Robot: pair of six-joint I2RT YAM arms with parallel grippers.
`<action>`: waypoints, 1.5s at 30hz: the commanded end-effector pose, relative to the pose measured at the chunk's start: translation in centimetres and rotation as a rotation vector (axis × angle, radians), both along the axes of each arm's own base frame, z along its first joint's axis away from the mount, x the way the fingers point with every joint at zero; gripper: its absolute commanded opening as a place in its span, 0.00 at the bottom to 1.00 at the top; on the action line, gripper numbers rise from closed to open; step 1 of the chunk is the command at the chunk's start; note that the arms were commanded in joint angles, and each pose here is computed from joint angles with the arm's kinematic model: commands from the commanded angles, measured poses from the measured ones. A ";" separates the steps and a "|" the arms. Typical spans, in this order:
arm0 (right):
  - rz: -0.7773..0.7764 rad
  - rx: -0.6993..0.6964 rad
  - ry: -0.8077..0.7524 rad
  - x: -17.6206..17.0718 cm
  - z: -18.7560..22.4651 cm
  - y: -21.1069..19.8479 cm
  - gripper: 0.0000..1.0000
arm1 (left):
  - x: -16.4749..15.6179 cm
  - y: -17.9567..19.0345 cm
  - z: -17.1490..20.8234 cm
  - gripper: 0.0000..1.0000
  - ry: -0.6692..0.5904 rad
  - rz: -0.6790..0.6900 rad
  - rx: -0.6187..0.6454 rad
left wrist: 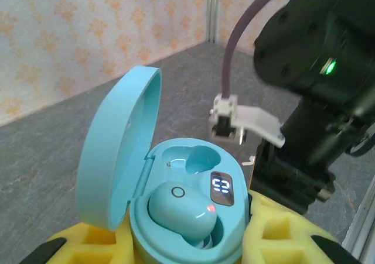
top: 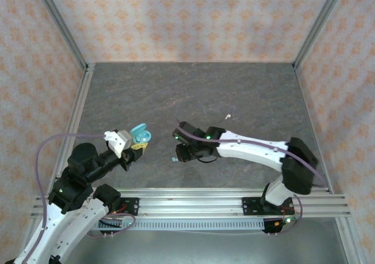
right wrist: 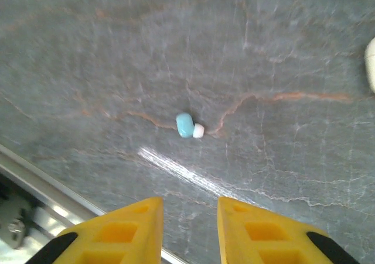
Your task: Insert the wireless bluetooth earbuds into the charging case
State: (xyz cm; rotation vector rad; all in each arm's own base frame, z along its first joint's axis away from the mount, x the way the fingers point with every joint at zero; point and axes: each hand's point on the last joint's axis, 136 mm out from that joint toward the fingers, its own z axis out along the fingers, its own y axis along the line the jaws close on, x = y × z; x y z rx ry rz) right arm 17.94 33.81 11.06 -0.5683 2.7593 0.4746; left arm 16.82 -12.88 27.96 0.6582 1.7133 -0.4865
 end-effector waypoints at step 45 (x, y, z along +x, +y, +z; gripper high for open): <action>0.197 -0.393 -0.060 1.6 -7.7 3.7 0.24 | -0.3 1.6 -1.4 0.18 0.014 0.070 0.055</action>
